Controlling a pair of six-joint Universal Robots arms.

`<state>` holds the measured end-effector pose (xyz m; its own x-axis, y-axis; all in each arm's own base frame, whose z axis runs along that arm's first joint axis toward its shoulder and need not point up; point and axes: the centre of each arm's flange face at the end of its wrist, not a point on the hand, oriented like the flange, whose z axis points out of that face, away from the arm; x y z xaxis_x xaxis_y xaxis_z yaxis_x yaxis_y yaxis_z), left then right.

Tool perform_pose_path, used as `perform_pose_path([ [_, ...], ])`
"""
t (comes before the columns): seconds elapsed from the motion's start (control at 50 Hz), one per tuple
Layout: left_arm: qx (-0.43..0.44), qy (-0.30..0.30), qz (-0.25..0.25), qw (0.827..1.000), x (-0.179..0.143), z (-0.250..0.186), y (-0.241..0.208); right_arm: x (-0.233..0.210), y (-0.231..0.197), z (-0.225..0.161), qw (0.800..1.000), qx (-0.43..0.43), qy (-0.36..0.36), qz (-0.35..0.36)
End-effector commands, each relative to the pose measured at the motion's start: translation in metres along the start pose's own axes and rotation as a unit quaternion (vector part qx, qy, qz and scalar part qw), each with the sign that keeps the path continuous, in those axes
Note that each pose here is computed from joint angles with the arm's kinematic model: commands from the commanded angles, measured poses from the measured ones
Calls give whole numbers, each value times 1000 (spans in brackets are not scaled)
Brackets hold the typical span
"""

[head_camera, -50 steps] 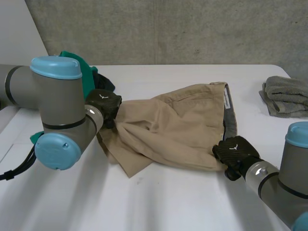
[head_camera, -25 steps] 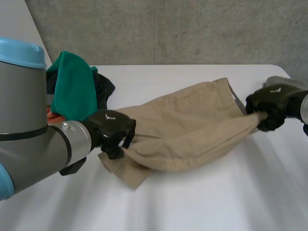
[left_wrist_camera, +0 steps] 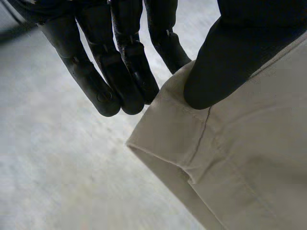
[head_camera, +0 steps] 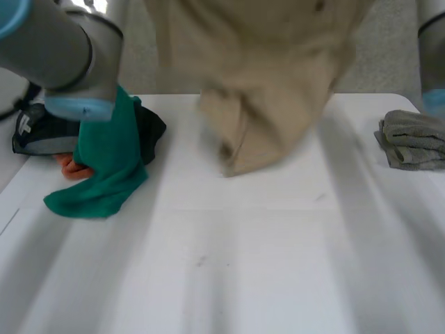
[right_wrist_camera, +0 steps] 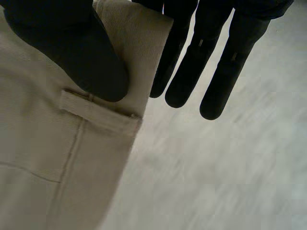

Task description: Fold the laundry.

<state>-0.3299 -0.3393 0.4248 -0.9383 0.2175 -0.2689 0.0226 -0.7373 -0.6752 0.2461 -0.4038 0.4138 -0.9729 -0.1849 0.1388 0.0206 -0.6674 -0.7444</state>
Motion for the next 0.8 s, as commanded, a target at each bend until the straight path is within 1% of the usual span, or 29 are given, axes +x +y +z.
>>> perform_pose_path([
  [0.02,-21,-11,-29,999,-9,-10,10,-4,22,3,1000,6,-7,1],
  [0.1,-75,1,-34,997,-6,-33,33,-18,58,-12,997,-54,-45,11],
  [0.12,-85,4,-35,996,-5,-38,38,-24,73,-20,995,-78,-62,17],
  [0.18,-131,25,-46,990,7,-63,62,-31,97,-36,989,-121,-84,22],
  [0.2,-156,39,-54,986,14,-78,74,-34,114,-50,983,-154,-96,24],
  [0.26,-199,65,-62,976,29,-105,94,-39,140,-73,973,-203,-111,27],
  [0.28,-229,79,-65,968,38,-123,109,-40,154,-89,965,-233,-116,26],
  [0.34,-275,100,-68,954,50,-152,130,-39,172,-112,953,-275,-123,17],
  [0.36,-300,109,-69,945,55,-169,139,-37,181,-126,946,-301,-125,4],
  [0.42,-332,123,-70,933,63,-191,145,-33,186,-147,929,-344,-133,-14],
  [0.44,-350,133,-71,924,65,-204,144,-29,183,-156,920,-367,-136,-26],
  [0.5,-364,142,-74,918,65,-214,135,-22,171,-165,905,-399,-141,-41],
  [0.52,-369,146,-77,915,63,-217,126,-18,160,-169,895,-419,-149,-49],
  [0.56,-374,151,-77,912,59,-219,114,-14,148,-171,883,-438,-157,-59],
  [0.58,-376,154,-77,910,57,-219,107,-12,142,-174,876,-449,-164,-66],
  [0.6,-385,164,-78,905,53,-222,92,-10,129,-178,860,-471,-180,-78],
  [0.66,-400,186,-84,894,49,-227,66,-4,108,-183,836,-499,-208,-100],
  [0.68,-418,208,-88,880,47,-234,50,0,96,-188,815,-518,-230,-118],
  [0.74,-452,247,-86,853,45,-247,27,8,81,-197,777,-553,-266,-142],
  [0.76,-478,276,-80,830,44,-258,15,13,73,-204,746,-577,-294,-155],
  [0.8,-505,303,-69,805,43,-269,5,17,66,-212,711,-603,-322,-166],
])
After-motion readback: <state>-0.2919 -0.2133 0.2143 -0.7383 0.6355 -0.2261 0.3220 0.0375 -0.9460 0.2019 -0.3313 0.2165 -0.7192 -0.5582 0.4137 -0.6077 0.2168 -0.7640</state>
